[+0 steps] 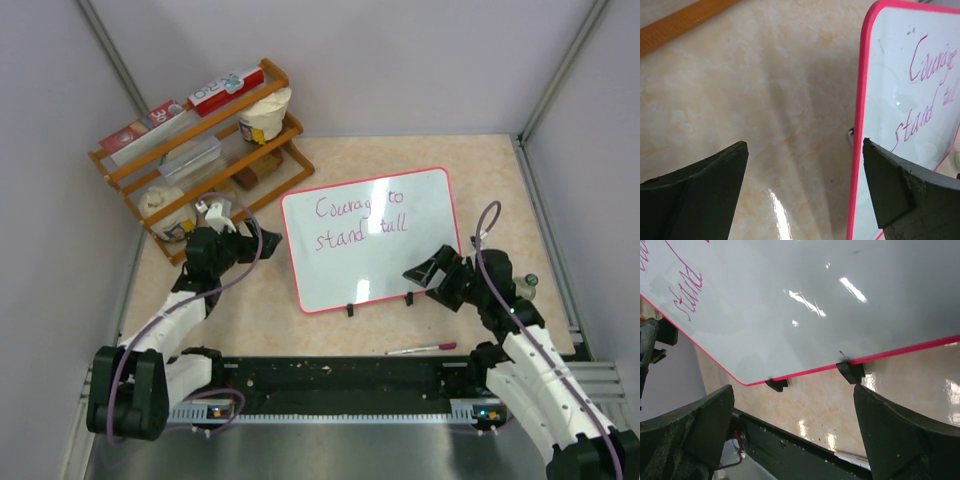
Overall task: Write a sentence on the whiteboard
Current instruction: Reset both arms
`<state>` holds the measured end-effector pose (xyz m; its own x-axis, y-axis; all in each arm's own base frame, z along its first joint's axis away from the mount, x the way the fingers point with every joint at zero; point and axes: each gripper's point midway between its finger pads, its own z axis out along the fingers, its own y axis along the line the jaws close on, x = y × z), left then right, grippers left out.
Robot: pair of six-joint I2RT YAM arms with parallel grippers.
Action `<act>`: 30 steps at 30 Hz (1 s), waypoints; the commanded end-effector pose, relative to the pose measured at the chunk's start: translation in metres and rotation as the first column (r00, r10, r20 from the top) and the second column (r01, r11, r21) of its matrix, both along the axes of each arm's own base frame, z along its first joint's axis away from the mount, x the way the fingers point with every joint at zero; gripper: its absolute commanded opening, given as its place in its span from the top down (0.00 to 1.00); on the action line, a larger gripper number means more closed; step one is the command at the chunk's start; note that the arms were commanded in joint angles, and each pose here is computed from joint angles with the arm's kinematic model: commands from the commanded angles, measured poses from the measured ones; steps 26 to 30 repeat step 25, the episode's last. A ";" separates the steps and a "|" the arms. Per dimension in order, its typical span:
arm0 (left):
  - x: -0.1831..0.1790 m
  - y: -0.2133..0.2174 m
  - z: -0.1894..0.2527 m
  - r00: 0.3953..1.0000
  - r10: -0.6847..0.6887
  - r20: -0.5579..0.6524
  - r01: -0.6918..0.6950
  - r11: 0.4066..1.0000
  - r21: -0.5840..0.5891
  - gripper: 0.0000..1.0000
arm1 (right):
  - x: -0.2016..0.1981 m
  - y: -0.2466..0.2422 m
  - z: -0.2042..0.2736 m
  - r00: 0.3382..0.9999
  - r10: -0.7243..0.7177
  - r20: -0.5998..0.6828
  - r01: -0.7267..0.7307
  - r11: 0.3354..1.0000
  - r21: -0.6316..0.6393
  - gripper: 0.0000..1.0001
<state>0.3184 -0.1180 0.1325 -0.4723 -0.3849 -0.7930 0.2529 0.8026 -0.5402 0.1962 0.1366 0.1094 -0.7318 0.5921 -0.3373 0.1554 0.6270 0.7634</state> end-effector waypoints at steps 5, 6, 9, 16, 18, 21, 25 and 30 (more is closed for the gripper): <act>0.012 -0.004 0.053 1.000 -0.013 0.006 0.014 1.000 -0.019 0.01 | 0.058 -0.012 0.053 0.978 0.035 0.207 0.002 0.984 -0.177 0.01; 0.015 -0.003 0.061 1.000 -0.005 0.014 0.005 1.000 -0.011 0.01 | 0.062 -0.013 0.056 0.976 0.040 0.214 0.002 0.981 -0.194 0.01; 0.015 0.004 0.067 1.000 0.022 0.008 -0.022 0.999 0.025 0.01 | 0.080 -0.020 0.067 0.965 0.064 0.254 0.009 0.961 -0.276 0.01; 0.014 0.020 0.095 0.995 0.090 0.042 -0.093 0.992 0.086 0.01 | 0.122 -0.053 0.113 0.910 0.080 0.407 0.147 0.855 -0.497 0.01; 0.014 0.024 0.106 0.991 0.105 0.083 -0.113 0.988 0.103 0.01 | 0.131 -0.063 0.123 0.887 0.093 0.453 0.194 0.814 -0.547 0.01; 0.014 0.038 0.109 0.978 0.169 0.121 -0.185 0.974 0.133 0.01 | 0.144 -0.074 0.129 0.842 0.102 0.530 0.272 0.768 -0.580 0.01; 0.016 0.064 0.109 0.939 0.270 0.212 -0.310 0.932 0.188 0.01 | 0.147 -0.084 0.125 0.774 0.110 0.624 0.363 0.730 -0.579 0.01; 0.016 0.064 0.109 0.939 0.270 0.212 -0.310 0.932 0.188 0.01 | 0.147 -0.084 0.125 0.774 0.110 0.624 0.363 0.730 -0.579 0.01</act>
